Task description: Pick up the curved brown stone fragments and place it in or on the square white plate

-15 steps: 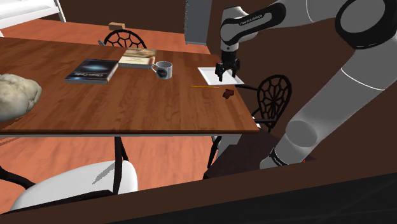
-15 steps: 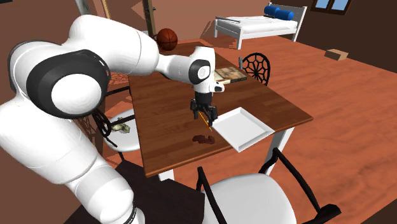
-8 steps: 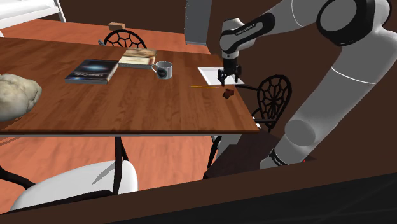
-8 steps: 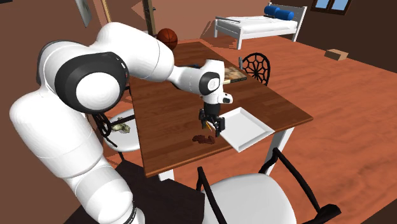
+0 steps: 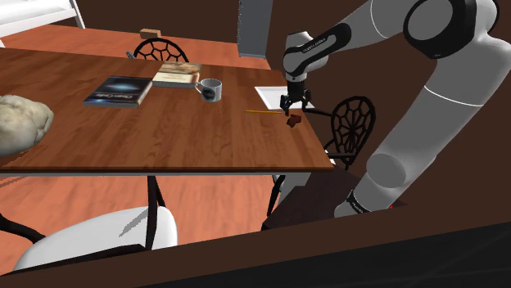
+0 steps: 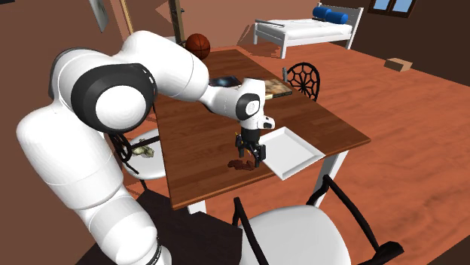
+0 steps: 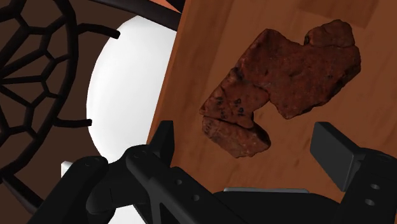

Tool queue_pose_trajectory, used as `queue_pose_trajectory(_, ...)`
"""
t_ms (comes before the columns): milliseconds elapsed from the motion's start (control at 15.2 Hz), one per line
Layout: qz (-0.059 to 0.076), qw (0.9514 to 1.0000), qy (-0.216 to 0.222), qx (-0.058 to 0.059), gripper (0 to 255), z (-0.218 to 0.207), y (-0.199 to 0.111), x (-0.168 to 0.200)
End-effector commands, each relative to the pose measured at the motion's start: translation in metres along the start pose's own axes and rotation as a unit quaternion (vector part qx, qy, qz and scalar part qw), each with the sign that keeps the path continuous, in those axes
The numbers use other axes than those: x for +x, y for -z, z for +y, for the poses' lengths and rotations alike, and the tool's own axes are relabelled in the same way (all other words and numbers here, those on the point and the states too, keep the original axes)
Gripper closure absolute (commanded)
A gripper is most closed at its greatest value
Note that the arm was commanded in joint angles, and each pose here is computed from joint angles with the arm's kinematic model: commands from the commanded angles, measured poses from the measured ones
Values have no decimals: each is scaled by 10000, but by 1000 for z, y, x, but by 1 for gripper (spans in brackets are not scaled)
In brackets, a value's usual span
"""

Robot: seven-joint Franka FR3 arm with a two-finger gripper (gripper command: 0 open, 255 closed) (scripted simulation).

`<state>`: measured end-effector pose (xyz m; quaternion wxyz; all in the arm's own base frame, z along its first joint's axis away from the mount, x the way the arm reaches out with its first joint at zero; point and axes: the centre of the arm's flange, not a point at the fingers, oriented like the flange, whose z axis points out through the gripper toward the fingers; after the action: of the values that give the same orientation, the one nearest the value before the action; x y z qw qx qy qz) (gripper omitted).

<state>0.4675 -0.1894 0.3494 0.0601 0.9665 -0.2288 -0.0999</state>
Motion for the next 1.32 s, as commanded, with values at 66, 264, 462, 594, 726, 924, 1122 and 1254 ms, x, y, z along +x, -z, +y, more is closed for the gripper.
queue_pose_trajectory(66, 1, 10000, 0, 0, 0, 0, 0, 0)
queue_pose_trajectory(264, 1, 10000, 0, 0, 255, 0, 0, 0)
queue_pose_trajectory(462, 1, 10000, 0, 0, 255, 0, 0, 0)
queue_pose_trajectory(594, 0, 10000, 0, 0, 255, 0, 0, 0)
queue_pose_trajectory(726, 1, 10000, 0, 0, 255, 1, 0, 0)
queue_pose_trajectory(924, 34, 10000, 0, 4, 255, 0, 3, 0)
queue_pose_trajectory(1122, 74, 9596, -2808, 174, 0, -5, 15, -23)
queue_pose_trajectory(1254, 75, 9953, -957, 101, 0, -4, 10, -13)
